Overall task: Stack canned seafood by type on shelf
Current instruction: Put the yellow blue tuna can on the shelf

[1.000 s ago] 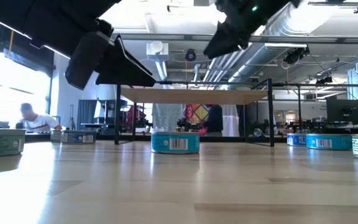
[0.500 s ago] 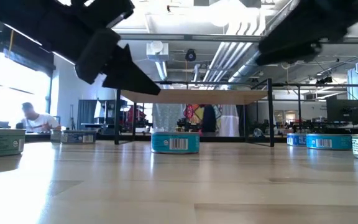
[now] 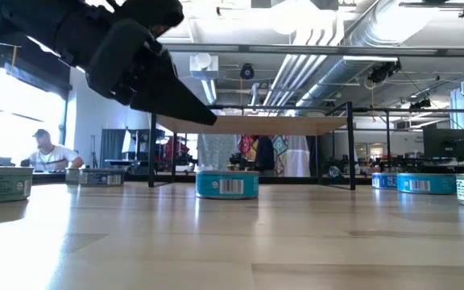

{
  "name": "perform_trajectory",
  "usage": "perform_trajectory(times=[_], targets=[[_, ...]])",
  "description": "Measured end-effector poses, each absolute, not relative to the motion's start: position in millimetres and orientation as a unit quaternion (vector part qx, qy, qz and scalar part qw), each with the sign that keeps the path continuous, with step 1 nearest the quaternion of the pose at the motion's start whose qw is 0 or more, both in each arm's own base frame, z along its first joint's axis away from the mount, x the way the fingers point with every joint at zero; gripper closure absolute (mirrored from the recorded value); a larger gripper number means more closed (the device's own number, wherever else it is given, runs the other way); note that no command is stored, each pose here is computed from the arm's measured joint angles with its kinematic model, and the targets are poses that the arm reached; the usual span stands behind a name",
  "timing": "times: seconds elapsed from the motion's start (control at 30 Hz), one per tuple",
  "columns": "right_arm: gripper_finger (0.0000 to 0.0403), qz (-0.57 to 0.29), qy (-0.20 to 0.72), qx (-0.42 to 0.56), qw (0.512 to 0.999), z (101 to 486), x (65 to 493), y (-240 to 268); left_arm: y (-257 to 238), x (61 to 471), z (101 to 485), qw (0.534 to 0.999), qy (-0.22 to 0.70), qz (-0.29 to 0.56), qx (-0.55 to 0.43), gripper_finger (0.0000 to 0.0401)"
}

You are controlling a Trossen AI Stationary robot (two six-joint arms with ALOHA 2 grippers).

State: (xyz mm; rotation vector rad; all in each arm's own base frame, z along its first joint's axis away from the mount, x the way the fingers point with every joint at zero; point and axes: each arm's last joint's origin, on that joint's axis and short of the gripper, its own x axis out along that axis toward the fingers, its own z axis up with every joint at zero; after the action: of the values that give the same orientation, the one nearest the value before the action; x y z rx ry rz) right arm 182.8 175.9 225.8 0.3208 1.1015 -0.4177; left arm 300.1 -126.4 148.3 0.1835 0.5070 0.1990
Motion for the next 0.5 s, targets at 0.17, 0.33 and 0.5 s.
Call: perform_trajectory(times=[0.17, 0.33, 0.5], targets=[[0.0204, -0.220, 0.554, 0.125, 0.793, 224, 175, 169, -131, 299, 148, 0.960, 0.248, 0.091, 0.093, 0.0236], [0.0204, -0.225, 0.560, 0.123, 0.788, 224, 175, 167, -132, 298, 149, 0.959, 0.249, 0.085, 0.104, 0.0236], [0.0204, -0.230, 0.540, 0.116, 0.801, 225, 177, 167, -112, 309, 139, 0.952, 0.279, 0.038, 0.123, 0.0243]])
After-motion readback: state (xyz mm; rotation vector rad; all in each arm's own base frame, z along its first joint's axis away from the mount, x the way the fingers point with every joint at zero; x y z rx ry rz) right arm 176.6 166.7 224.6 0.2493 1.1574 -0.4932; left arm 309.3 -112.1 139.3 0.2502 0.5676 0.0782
